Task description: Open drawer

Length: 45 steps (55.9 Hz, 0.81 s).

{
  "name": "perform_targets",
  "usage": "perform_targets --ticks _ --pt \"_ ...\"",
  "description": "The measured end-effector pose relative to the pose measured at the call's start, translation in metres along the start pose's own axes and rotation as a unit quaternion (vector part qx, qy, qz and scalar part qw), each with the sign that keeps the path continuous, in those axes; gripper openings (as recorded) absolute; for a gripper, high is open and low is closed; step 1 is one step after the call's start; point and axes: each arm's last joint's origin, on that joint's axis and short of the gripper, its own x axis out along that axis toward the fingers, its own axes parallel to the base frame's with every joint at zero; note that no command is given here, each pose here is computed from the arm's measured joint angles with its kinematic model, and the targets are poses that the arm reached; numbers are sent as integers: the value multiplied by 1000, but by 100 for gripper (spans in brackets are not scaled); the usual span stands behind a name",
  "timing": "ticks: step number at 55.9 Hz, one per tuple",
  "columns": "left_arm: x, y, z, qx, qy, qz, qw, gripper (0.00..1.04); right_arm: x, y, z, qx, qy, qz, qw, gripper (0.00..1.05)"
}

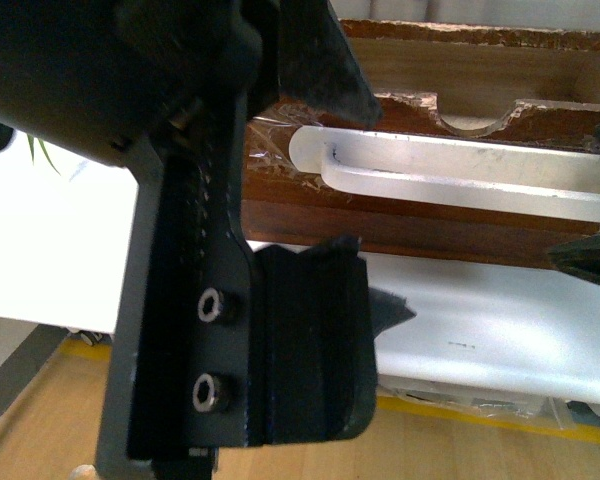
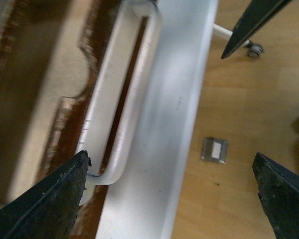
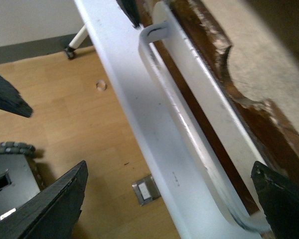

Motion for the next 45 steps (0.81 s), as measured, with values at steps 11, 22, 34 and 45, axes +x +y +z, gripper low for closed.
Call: perform_targets --ticks 11,22,34,45 --pt "-39 -8 -15 -76 -20 151 985 99 -30 15 -16 32 -43 -102 993 96" --pt "-84 -34 -51 -207 -27 300 931 99 -59 44 -48 92 -82 -220 968 96" --pt "-115 -76 -70 -333 -50 372 865 99 -83 74 -69 139 -103 -284 943 96" --pt "-131 -113 -79 -414 -39 414 810 99 -82 80 -81 181 -127 -337 915 96"
